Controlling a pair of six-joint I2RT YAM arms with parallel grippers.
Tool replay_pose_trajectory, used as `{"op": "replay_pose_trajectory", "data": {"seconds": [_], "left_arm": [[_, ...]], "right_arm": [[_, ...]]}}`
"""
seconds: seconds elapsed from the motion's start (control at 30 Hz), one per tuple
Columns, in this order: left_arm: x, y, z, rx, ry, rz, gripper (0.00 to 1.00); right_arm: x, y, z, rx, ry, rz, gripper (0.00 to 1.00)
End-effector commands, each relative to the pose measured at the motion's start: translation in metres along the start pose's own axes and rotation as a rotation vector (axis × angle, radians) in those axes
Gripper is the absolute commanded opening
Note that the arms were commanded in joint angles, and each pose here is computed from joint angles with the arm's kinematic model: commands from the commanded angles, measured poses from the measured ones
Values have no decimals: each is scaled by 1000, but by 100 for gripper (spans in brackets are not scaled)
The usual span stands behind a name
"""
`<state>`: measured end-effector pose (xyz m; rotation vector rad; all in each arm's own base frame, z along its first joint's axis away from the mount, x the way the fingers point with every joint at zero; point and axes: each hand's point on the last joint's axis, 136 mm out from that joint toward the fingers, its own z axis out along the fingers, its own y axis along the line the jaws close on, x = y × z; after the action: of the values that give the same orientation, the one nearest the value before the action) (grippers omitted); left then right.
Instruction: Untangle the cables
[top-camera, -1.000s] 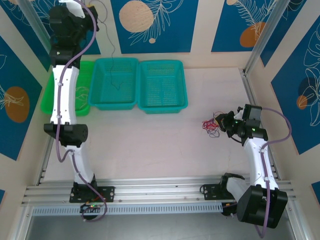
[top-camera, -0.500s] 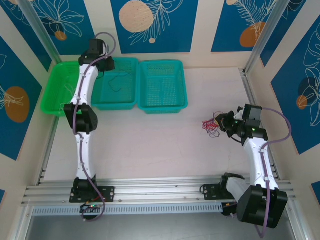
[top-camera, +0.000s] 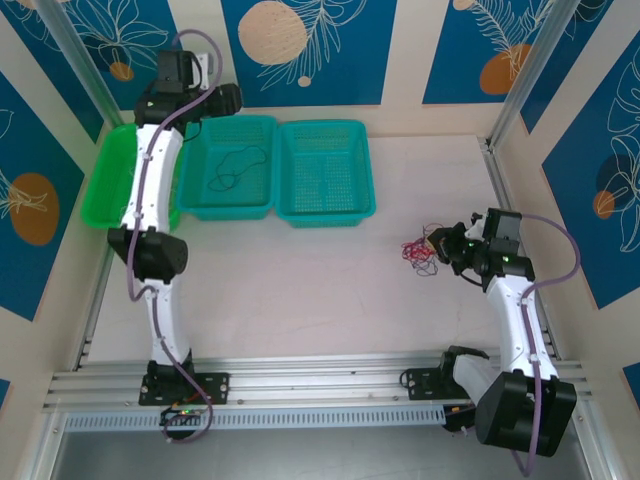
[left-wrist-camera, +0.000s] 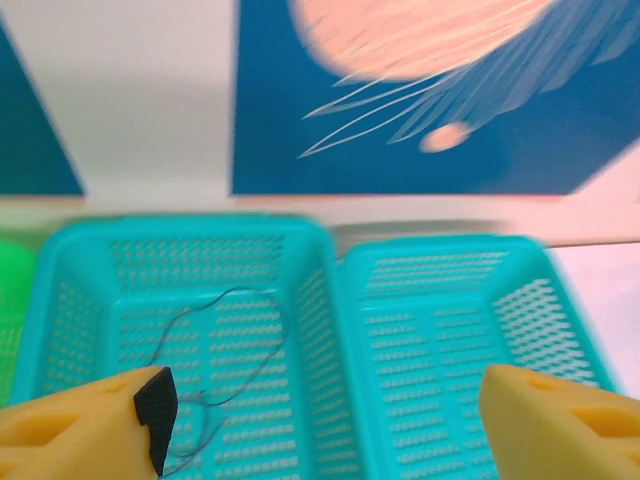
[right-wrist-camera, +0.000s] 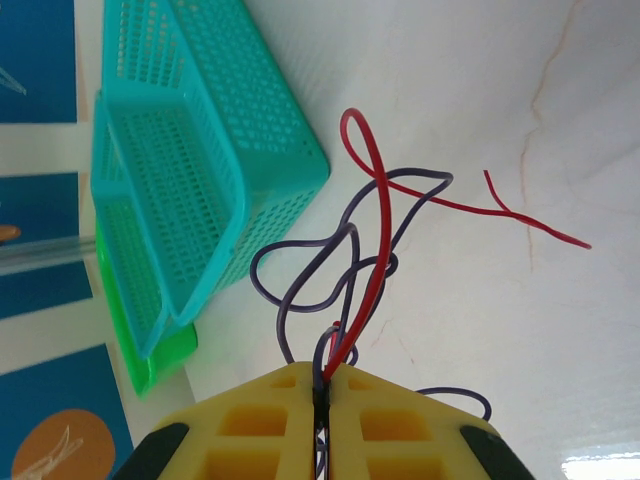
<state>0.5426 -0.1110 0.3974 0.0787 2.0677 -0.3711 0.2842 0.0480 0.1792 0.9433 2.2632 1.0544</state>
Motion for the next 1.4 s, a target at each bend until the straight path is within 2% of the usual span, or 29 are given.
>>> {"op": "replay_pose_trajectory", "data": {"seconds": [0.0, 0.17, 0.27, 0.5, 0.63, 0.7, 0.83, 0.93, 1.13, 1.37], "left_arm": [[-11, -56, -49, 167, -74, 80, 79], [-2, -90, -101, 262, -228, 99, 79], [13, -114, -122, 342, -224, 99, 80], [107, -211, -153, 814, -239, 123, 80], [163, -239, -150, 957, -182, 73, 78], [202, -261, -154, 1046, -126, 152, 78], [273, -285, -157, 1081, -61, 428, 77], [302, -296, -161, 1105, -113, 597, 76], [318, -301, -137, 1046, -251, 732, 77], [315, -310, -112, 1011, -339, 764, 78]], "right_arm": [[11, 21, -3, -73, 48, -89, 0], [24, 31, -2, -104, 97, -148, 0], [33, 47, -3, -142, 133, -191, 0], [50, 69, -1, -255, 228, -135, 0], [56, 79, 3, -298, 284, -124, 0], [60, 88, 3, -351, 317, -131, 0], [62, 99, 3, -394, 338, -183, 0], [63, 105, 2, -401, 335, -208, 0], [74, 118, -3, -432, 373, -262, 0], [86, 133, -11, -459, 436, -296, 0]]}}
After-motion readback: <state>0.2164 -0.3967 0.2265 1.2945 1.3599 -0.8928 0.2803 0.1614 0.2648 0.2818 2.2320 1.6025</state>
